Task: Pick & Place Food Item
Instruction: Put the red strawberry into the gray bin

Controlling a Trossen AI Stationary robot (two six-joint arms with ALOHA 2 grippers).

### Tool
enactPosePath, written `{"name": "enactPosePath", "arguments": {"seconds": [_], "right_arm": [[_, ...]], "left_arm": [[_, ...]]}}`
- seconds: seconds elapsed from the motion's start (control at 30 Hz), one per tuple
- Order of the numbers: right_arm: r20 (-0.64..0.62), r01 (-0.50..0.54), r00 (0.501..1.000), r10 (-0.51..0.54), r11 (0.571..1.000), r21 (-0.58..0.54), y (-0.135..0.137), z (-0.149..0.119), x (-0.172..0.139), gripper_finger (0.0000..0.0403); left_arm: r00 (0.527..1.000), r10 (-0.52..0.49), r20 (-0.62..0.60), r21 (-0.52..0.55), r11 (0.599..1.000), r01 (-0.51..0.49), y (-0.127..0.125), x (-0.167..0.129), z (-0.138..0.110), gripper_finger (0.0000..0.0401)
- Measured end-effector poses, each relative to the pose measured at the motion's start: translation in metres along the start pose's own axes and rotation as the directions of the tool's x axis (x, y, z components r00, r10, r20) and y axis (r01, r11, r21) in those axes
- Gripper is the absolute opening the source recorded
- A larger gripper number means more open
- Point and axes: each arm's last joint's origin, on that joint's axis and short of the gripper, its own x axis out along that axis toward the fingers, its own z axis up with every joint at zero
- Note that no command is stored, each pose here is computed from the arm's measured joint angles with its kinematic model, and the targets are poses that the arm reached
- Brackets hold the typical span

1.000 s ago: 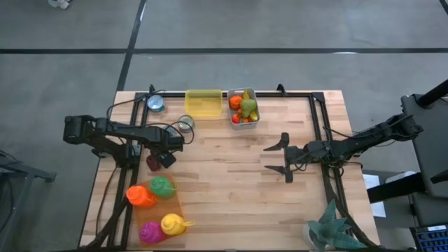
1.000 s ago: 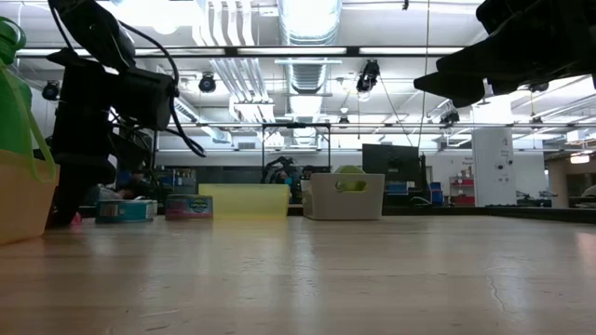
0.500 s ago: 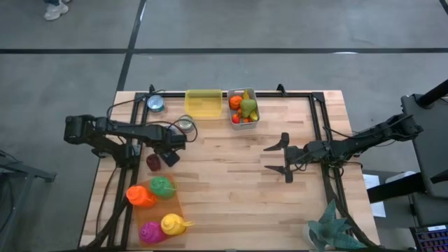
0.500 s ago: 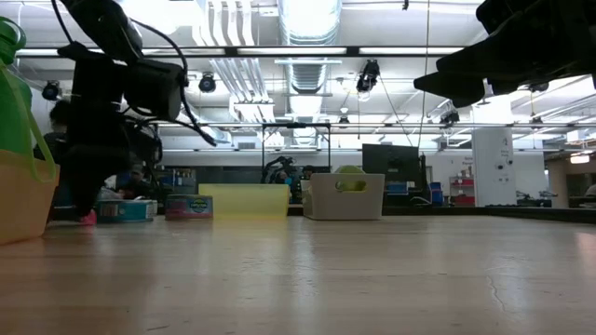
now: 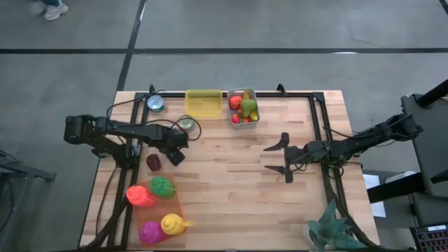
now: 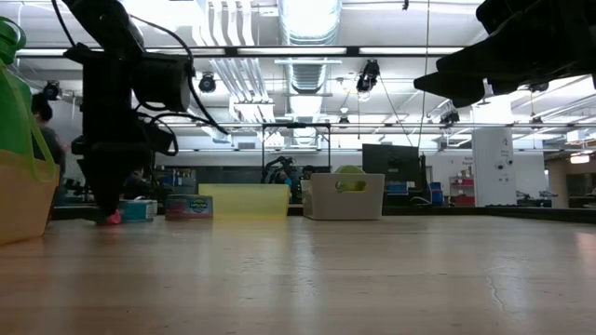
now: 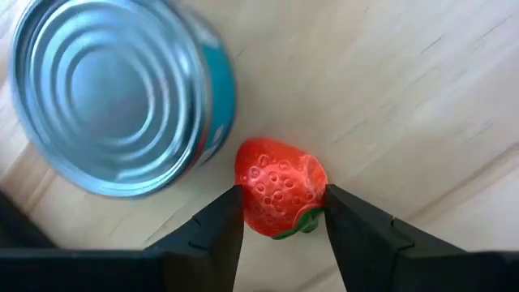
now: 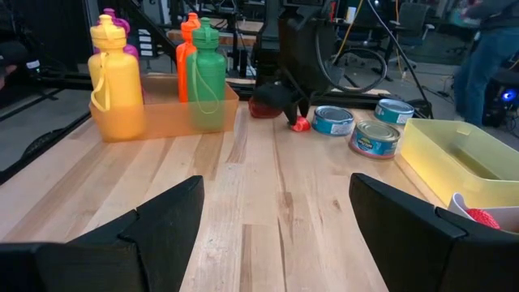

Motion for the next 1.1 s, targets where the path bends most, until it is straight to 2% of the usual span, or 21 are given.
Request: {"name": "enactPosePath", "arguments": {"seconds": [0.27, 0.53, 0.8, 1.1], "right_arm": [[0.000, 0.000, 1.000, 0.000, 1.000, 0.000, 0.000, 0.000, 0.000, 0.0306], [0.000, 0.000, 1.000, 0.000, 1.000, 0.000, 0.000, 0.000, 0.000, 0.0306], [0.000, 0.000, 1.000, 0.000, 1.000, 0.000, 0.000, 0.000, 0.000, 0.0306], [0.000, 0.000, 1.000, 0.000, 1.000, 0.000, 0.000, 0.000, 0.000, 0.0306]], "left_arm": [[0.992, -0.085, 0.096, 0.001, 0.996, 0.086, -0.008, -0.001, 0.010, 0.0167], [0.962, -0.187, 0.198, 0.032, 0.982, 0.185, -0.016, -0.004, 0.021, 0.0167], [0.937, -0.254, 0.238, 0.056, 0.967, 0.248, -0.022, -0.004, 0.027, 0.0165], [0.911, -0.290, 0.294, 0.054, 0.956, 0.288, -0.026, -0.006, 0.033, 0.0085]]}}
